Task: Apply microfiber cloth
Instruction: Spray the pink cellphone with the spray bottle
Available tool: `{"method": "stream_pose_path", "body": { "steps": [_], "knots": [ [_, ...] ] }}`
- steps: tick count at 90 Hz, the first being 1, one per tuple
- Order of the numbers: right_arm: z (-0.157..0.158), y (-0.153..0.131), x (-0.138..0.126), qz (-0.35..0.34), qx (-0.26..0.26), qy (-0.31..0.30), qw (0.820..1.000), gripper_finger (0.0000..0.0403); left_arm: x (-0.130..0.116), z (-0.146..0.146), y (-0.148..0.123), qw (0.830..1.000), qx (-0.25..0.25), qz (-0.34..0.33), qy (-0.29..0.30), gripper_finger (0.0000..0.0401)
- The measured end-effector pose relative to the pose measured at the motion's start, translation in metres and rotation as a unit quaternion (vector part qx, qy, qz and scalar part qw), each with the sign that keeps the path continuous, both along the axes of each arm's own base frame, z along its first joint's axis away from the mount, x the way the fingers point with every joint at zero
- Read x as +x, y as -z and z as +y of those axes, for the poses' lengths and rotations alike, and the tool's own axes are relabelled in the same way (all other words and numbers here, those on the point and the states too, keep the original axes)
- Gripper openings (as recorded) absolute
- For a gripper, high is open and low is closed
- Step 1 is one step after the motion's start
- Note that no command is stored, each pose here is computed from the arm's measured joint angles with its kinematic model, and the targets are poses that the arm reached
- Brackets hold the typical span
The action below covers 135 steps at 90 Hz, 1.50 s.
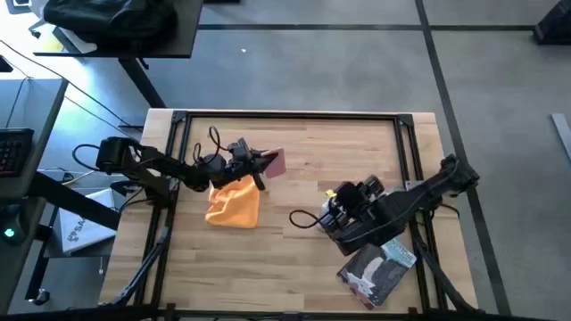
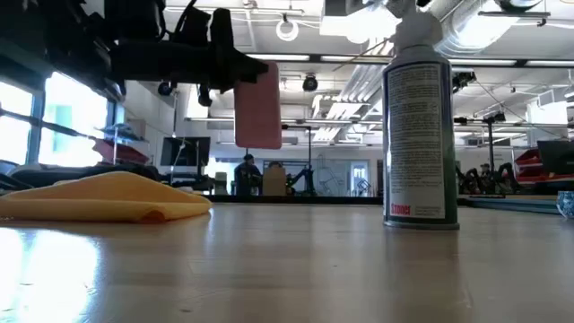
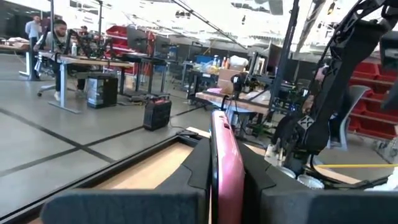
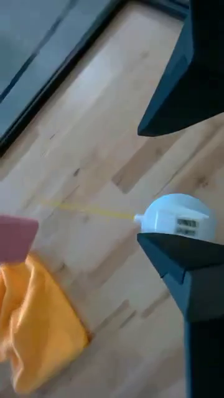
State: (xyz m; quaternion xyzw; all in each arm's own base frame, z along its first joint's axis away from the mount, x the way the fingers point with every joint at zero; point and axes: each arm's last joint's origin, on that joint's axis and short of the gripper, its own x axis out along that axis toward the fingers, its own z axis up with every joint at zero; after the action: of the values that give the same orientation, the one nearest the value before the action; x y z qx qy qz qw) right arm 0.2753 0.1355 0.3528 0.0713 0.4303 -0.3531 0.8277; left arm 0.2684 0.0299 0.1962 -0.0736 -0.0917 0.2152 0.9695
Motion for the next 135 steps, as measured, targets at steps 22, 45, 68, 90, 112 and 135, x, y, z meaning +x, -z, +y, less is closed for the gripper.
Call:
{"method": "stream_pose_path", "body": {
  "steps": [22,45,68,90,112,135],
  "knots": [
    [-0.019,0.019,0.000,0.092,-0.022,-0.029,0.995,0.0235,0.000,0.000,0.000,1.000,-0.003,-0.005,0.009,0.0015],
    [-0.031,0.051,-0.002,0.174,-0.048,-0.057,0.982,0.0235,0.000,0.000,-0.001,1.000,-0.007,-0.007,0.010,0.0015],
    [-0.024,0.068,0.010,0.145,-0.002,-0.099,0.984,0.0235,0.000,0.000,-0.001,1.000,-0.007,-0.007,0.010,0.0015],
    [-0.022,0.069,0.010,0.142,0.004,-0.105,0.984,0.0235,0.000,0.000,-0.001,1.000,-0.007,-0.007,0.010,0.0015],
    [-0.017,0.069,0.015,0.129,0.049,-0.127,0.982,0.0235,0.000,0.000,-0.001,1.000,-0.007,-0.007,0.010,0.0015],
    [-0.017,0.051,0.013,0.147,0.046,-0.156,0.976,0.0235,0.000,0.000,-0.001,1.000,-0.007,-0.006,0.009,0.0015]
  ]
}}
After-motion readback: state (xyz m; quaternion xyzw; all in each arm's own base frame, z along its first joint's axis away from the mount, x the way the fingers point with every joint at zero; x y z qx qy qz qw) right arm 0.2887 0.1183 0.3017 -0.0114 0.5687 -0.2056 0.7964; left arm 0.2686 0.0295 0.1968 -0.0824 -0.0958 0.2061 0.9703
